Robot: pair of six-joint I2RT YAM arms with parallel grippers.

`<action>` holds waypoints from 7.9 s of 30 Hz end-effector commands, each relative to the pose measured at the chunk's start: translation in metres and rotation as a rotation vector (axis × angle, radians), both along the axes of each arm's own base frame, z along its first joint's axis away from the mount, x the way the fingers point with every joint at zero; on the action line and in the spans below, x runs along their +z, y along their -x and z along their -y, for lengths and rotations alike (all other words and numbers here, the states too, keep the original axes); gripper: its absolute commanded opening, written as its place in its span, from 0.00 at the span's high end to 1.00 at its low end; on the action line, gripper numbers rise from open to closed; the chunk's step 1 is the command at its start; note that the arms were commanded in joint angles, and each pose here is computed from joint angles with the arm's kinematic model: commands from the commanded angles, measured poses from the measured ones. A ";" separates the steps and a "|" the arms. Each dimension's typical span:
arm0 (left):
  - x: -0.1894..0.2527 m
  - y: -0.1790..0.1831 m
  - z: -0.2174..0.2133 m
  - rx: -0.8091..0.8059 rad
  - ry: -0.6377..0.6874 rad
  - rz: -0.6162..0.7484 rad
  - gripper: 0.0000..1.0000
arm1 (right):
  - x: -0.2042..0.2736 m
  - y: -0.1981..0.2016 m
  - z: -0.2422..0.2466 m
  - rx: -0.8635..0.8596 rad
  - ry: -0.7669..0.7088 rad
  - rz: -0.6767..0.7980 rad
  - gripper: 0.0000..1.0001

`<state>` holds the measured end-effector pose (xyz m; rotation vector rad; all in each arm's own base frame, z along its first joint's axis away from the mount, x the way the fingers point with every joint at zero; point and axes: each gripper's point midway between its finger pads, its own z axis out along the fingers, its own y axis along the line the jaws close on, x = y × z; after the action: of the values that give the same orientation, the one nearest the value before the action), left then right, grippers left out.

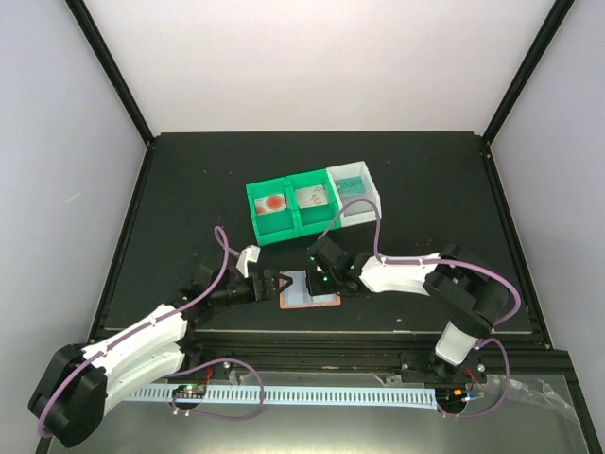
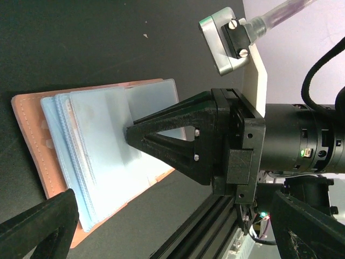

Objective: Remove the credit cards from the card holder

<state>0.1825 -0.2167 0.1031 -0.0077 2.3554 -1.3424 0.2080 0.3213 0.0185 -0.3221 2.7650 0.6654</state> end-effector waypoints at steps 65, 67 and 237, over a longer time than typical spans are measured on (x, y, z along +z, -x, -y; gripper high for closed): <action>-0.015 -0.015 0.044 -0.163 0.127 -0.086 0.04 | -0.013 0.023 -0.010 -0.073 -0.299 -0.076 0.99; -0.010 -0.014 0.045 -0.165 0.145 -0.084 0.04 | -0.010 0.023 -0.010 -0.073 -0.308 -0.067 0.98; 0.003 -0.007 0.089 -0.252 0.073 -0.044 0.19 | 0.078 0.017 0.064 -0.155 -0.248 0.295 0.73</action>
<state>0.1815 -0.2978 0.0960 0.1993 2.4631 -1.5546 0.1889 0.2611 0.0910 -0.1321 2.3942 0.8638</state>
